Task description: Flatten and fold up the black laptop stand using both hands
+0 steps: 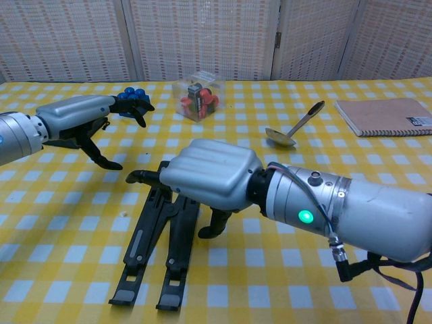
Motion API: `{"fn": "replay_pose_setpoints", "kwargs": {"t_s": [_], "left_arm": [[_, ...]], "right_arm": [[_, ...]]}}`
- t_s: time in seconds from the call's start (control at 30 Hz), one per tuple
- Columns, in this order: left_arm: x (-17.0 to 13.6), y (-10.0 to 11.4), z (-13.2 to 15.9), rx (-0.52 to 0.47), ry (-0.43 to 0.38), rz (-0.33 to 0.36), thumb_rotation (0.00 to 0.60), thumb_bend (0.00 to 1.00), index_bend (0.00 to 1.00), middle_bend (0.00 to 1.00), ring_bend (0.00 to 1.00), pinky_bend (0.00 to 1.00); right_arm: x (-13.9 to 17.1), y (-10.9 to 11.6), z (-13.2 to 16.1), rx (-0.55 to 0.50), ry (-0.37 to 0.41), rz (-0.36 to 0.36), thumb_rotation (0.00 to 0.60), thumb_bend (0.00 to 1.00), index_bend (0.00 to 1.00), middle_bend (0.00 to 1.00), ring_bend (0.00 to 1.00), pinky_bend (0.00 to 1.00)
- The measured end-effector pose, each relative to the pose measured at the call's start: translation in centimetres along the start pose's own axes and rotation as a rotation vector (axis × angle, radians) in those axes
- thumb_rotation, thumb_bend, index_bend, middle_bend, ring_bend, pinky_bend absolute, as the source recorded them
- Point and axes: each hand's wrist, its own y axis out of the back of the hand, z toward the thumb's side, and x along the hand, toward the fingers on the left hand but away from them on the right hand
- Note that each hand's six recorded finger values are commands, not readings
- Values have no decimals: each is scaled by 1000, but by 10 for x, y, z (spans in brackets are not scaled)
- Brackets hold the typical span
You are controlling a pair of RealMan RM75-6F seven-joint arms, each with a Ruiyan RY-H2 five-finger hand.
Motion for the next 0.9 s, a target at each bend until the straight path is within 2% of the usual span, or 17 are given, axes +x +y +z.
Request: {"fn": "replay_pose_setpoints", "kwargs": {"t_s": [0.13,0.23,0.5,0.9], "left_arm": [[-7,3,-4,-5,13,-4,600,172,126,269,101,39],[-11,3,-6,-10,22,-6,600,172,123,265,96,35],[-16,2,-12,-25,42,-7,600,172,120,260,89,32],[-21,2,-19,-35,58,-3,600,172,120,258,87,30]], "right_arm": [[-5,2,5,27,93,109,600,220,0,106,182,229],[-12,6,7,71,133,138,600,220,0,90,163,220],[-21,-5,5,177,153,161,600,219,1,91,133,215],[-38,-13,12,252,180,180,600,219,78,120,132,215]]}}
